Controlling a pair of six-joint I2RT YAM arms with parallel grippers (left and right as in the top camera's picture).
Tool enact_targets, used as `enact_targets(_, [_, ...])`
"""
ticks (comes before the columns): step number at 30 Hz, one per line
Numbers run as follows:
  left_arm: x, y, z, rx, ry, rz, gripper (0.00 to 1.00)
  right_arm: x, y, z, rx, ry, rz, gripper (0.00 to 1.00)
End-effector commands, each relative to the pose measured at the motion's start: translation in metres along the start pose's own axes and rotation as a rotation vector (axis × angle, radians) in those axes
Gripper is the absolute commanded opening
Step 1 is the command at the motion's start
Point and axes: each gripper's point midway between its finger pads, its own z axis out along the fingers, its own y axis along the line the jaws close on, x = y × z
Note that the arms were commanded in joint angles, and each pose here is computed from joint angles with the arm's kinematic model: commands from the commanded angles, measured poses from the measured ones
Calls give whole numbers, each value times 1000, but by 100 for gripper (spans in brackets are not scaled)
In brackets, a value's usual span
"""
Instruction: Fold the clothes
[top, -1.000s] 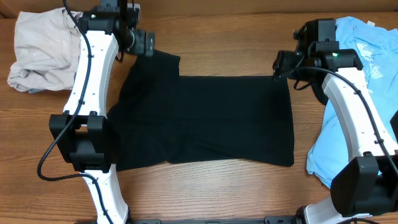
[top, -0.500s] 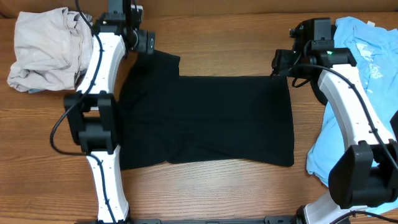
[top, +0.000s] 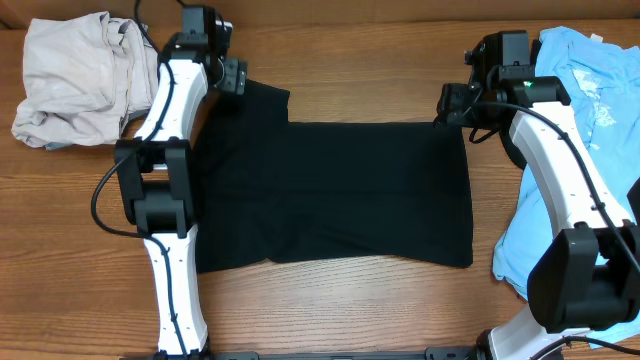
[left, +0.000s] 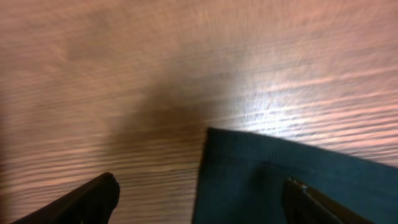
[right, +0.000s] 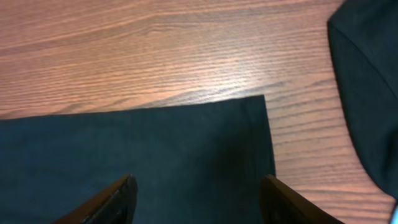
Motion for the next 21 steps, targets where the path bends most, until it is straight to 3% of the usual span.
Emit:
enact_targets(1, [15,-8,25,24,39,24,85,-4,-7,-3,39,-11,-2,66])
enact_targets(8, [16,-9,34,23,34,23,82,-3,-7,-3,42,-7,2,66])
enact_targets(18, [29,-38,54,138,55,30,68,-4,-7,-3,41,-14,2,66])
enact_targets(21, [41,-42,59,141,92,34,54,-4,-7,-3,41,-14,1,66])
